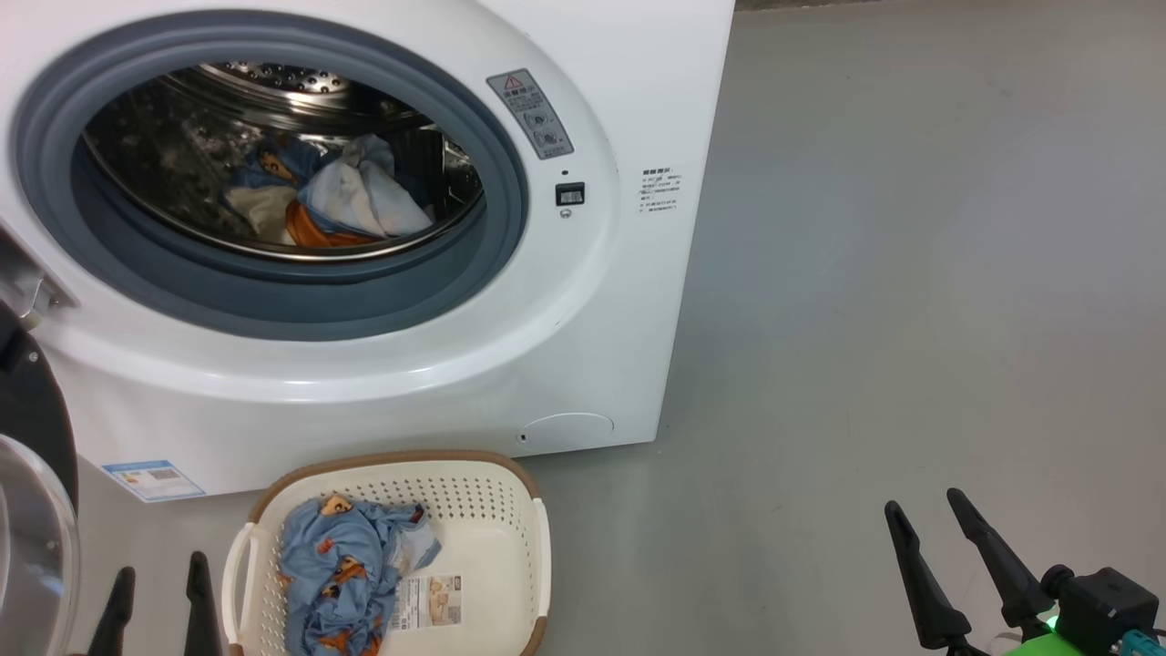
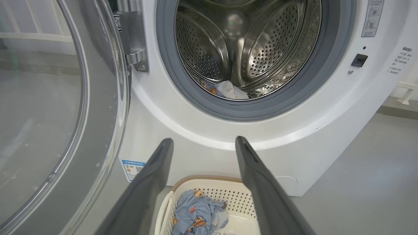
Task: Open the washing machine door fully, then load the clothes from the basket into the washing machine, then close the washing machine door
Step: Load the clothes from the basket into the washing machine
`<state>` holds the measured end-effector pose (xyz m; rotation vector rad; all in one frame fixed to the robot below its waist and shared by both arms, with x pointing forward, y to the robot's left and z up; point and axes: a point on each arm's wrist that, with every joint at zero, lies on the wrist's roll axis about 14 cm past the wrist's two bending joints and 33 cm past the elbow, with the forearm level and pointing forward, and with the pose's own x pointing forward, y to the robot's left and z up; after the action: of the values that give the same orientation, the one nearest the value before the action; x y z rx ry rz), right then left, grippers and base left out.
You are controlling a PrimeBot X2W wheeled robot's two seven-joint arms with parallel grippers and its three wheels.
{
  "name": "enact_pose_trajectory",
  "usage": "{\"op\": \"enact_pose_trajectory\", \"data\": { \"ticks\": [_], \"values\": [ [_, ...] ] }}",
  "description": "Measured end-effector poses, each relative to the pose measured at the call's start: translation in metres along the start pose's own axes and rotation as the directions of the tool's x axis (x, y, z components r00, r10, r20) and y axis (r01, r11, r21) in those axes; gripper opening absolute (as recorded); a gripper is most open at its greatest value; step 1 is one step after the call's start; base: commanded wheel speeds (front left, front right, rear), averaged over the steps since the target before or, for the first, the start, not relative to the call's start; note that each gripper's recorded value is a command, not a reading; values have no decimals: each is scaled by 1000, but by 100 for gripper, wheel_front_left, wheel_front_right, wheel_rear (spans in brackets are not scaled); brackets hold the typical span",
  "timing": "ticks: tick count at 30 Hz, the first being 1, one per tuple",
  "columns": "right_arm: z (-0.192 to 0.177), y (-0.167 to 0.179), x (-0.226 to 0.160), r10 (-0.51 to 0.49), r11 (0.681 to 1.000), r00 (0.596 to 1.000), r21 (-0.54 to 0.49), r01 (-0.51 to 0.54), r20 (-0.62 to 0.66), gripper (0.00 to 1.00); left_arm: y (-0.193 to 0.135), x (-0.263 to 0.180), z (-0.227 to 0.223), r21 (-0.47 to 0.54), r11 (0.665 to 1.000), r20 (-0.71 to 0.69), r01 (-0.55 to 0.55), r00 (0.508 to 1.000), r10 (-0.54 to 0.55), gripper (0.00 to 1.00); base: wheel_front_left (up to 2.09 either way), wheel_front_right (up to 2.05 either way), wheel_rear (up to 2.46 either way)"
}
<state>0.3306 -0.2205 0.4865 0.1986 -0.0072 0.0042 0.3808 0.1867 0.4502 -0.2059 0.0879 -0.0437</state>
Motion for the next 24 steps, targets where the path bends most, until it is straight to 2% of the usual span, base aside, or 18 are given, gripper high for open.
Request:
{"op": "enact_pose_trajectory", "data": {
  "ticks": [14, 24],
  "values": [
    [-5, -2, 3, -3, 1000, 1000, -3, 3, -18, 100, -9, -1, -8, -2, 1000, -19, 22, 1000, -22, 100, 0, 0, 0],
    [-12, 7, 22, 3, 1000, 1000, 14, -3, -28, 100, -24, 5, -67, -25, 998, -203, 63, 977, -67, 100, 0, 0, 0]
  ]
}}
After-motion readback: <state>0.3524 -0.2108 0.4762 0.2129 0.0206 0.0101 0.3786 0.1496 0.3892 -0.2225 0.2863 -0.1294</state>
